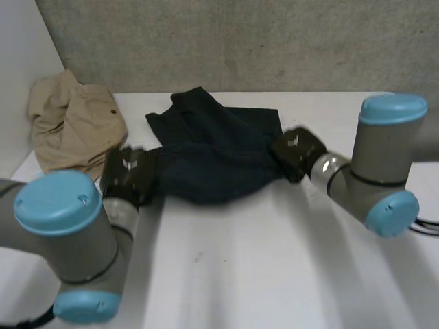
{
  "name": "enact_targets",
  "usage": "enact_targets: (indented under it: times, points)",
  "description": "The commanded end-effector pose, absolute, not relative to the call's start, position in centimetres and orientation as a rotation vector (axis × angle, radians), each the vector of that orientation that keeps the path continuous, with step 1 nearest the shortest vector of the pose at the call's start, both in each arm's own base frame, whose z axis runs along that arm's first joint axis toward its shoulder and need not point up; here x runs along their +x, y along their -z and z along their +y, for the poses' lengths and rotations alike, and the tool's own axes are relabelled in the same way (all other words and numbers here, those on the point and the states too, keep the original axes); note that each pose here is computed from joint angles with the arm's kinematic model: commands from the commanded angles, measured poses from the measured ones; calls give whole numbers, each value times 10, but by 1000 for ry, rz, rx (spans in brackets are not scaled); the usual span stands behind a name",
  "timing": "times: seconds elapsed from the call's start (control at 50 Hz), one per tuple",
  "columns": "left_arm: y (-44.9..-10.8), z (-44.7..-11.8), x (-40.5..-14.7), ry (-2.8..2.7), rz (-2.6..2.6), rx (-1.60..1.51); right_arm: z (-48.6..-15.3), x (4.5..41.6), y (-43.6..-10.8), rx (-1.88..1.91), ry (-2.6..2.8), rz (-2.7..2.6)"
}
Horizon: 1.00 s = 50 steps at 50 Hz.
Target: Fold the laundry.
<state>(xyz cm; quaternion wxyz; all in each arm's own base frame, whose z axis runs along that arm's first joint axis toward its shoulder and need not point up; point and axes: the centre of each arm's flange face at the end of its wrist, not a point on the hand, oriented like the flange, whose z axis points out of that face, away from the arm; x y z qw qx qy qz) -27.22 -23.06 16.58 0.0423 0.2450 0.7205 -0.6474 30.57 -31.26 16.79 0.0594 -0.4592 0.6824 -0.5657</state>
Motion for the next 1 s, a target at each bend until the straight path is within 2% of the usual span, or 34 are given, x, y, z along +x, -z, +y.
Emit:
enact_targets:
  times: [0.02, 0.16, 0.3, 0.46, 0.54, 0.68, 0.88, 1.0]
  points:
    - [-170, -198, -252, 1819, 2282, 805, -275, 289, -165, -1441, 1550, 2157]
    - [-170, -168, -237, 1647, 2354, 896, -229, 268, -172, -1524, 1345, 2225]
    - [-162, -138, -238, 1507, 2401, 1046, -191, 239, -163, -1786, 1080, 2248]
    - [-192, -138, -244, 1667, 2354, 1026, -186, 231, -156, -1769, 1108, 2239]
    - [-215, -152, -254, 1824, 2307, 997, -190, 229, -154, -1736, 1183, 2227]
    - [-247, -213, -260, 2069, 2250, 971, -194, 229, -151, -1686, 1237, 2231]
    - [-214, -312, -297, 2158, 2274, 1163, -192, 229, -147, -1667, 1248, 2230]
    - [-189, -361, -305, 2174, 2221, 1203, -191, 229, -144, -1660, 1262, 2229]
